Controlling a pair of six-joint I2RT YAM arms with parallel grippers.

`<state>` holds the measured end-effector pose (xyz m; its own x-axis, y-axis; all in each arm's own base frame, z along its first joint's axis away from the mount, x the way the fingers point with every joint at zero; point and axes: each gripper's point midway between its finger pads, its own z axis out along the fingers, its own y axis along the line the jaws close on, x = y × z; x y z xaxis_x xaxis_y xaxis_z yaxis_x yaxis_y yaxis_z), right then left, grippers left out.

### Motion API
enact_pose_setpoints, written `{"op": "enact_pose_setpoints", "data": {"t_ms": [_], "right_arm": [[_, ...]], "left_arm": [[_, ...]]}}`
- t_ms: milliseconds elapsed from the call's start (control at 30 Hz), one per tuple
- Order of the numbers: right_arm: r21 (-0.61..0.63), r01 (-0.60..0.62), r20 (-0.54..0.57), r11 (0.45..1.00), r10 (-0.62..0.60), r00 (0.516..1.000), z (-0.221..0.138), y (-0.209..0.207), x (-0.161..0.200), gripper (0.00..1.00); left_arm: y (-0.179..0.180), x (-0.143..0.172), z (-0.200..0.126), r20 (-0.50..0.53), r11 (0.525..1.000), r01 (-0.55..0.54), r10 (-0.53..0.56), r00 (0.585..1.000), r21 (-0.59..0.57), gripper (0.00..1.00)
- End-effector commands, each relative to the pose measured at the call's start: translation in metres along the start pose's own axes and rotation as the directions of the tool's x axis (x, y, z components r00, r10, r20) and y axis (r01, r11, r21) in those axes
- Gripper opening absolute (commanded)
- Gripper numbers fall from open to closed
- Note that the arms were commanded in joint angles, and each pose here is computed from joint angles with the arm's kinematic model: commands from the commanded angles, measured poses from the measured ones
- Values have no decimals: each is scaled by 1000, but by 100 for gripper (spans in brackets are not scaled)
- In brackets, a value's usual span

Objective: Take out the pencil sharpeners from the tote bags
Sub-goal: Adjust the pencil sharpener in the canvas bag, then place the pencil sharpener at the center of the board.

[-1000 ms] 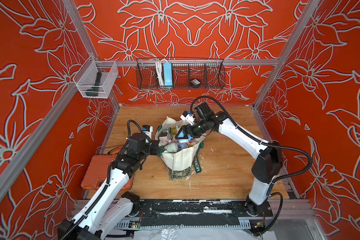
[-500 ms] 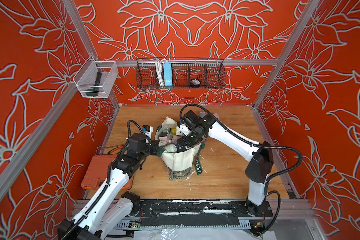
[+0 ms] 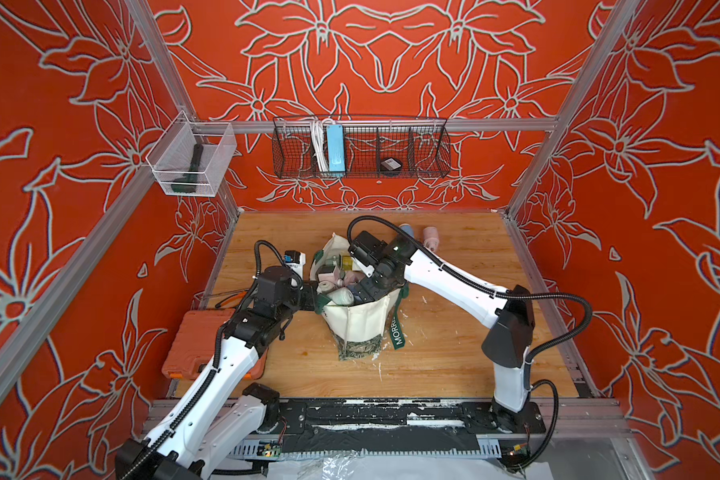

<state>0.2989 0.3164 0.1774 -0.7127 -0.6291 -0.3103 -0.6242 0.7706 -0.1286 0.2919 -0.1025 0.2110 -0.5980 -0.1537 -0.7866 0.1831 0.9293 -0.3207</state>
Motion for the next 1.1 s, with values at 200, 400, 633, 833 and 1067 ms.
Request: {"op": "enact_pose_setpoints", "data": {"t_ms": [200,400,633,833,1067], "right_arm": [[-11,4,62,1000,-3,998,-10,4,-16,86],[-110,-49,197,993,70,978,-44,-2,-33,79],[-260,-138,318,956,219,922,-83,-27,-38,75],[-331,-268,376,905,386,842,-104,-81,-35,74],[-448,-491,400,747,659,637,-111,-178,-24,73]], "left_arm": [[-13,-16,-6,64,998,-24,21,998,54,0],[-13,-16,-6,65,998,-24,20,998,54,0],[-14,-17,-7,69,998,-24,20,997,55,0],[-14,-16,-6,66,998,-23,20,998,58,0],[-15,-16,-6,65,998,-23,19,998,62,0]]}}
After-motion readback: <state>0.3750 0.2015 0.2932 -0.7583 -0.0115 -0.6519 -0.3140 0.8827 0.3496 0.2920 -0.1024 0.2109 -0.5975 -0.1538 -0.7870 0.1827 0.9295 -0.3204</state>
